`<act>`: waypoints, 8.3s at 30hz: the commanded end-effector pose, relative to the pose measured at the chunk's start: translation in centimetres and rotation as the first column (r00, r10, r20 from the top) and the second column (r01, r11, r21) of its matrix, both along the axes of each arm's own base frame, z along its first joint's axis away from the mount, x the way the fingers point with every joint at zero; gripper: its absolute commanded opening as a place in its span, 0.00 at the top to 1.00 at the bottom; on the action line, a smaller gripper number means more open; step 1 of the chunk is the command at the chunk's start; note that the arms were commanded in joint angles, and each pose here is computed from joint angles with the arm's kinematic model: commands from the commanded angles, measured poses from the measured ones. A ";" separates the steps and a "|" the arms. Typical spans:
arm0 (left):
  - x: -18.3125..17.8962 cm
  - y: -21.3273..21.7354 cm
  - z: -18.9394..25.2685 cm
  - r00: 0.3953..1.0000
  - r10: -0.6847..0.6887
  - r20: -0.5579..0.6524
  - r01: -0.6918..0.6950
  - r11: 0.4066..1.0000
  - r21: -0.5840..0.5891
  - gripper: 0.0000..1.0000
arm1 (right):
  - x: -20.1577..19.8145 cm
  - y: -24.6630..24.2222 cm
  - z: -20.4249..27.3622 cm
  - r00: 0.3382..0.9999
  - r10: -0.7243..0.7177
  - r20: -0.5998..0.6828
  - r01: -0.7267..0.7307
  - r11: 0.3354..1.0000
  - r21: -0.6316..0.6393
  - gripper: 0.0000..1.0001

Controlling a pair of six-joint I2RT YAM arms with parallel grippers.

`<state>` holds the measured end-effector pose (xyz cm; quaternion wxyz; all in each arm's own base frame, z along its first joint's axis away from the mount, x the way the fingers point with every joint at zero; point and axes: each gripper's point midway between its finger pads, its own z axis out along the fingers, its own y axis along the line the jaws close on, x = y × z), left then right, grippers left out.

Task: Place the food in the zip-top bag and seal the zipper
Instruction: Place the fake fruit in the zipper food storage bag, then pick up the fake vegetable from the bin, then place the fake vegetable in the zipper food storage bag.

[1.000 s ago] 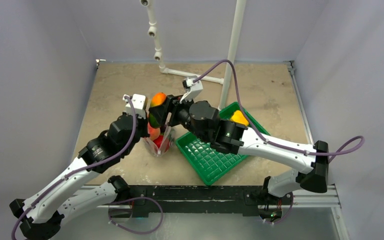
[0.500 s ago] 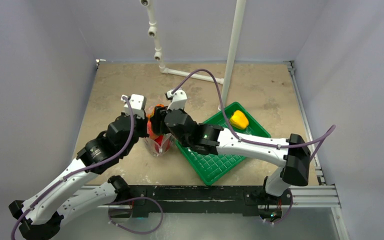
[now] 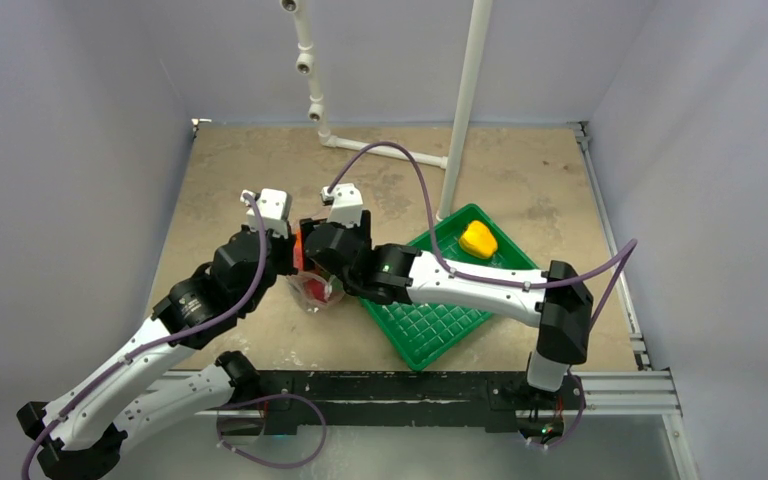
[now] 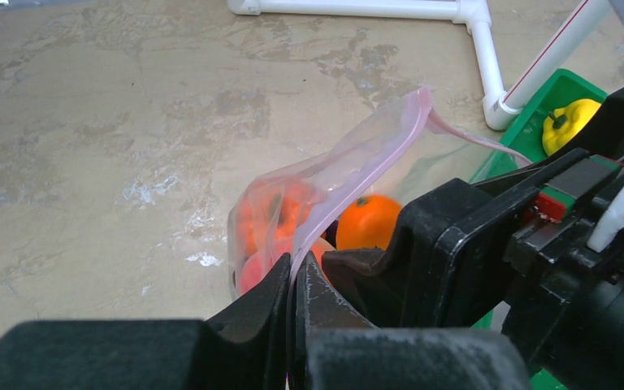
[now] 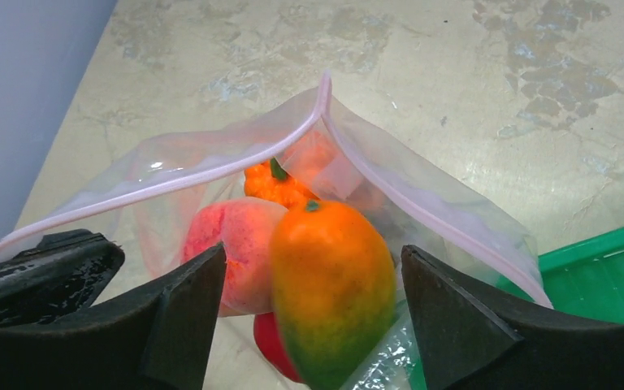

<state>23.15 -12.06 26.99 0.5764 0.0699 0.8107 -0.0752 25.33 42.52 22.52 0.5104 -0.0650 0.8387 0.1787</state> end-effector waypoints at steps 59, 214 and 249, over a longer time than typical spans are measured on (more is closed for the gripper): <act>0.2 -0.3 0.9 0.999 -0.014 0.033 0.015 0.999 -0.029 1.00 | 9.2 -31.5 -8.6 0.645 -0.743 -0.176 0.718 0.669 -0.194 0.01; 0.1 -0.4 0.8 0.999 -0.023 0.032 0.024 0.999 -0.029 1.00 | -2.5 -1.6 7.5 0.999 -0.025 0.039 0.024 0.999 0.033 0.01; 0.1 -0.5 0.8 0.999 -0.029 0.029 0.030 0.999 -0.029 1.00 | -6.5 -0.9 10.1 0.990 0.140 0.002 -0.137 0.968 0.212 0.11</act>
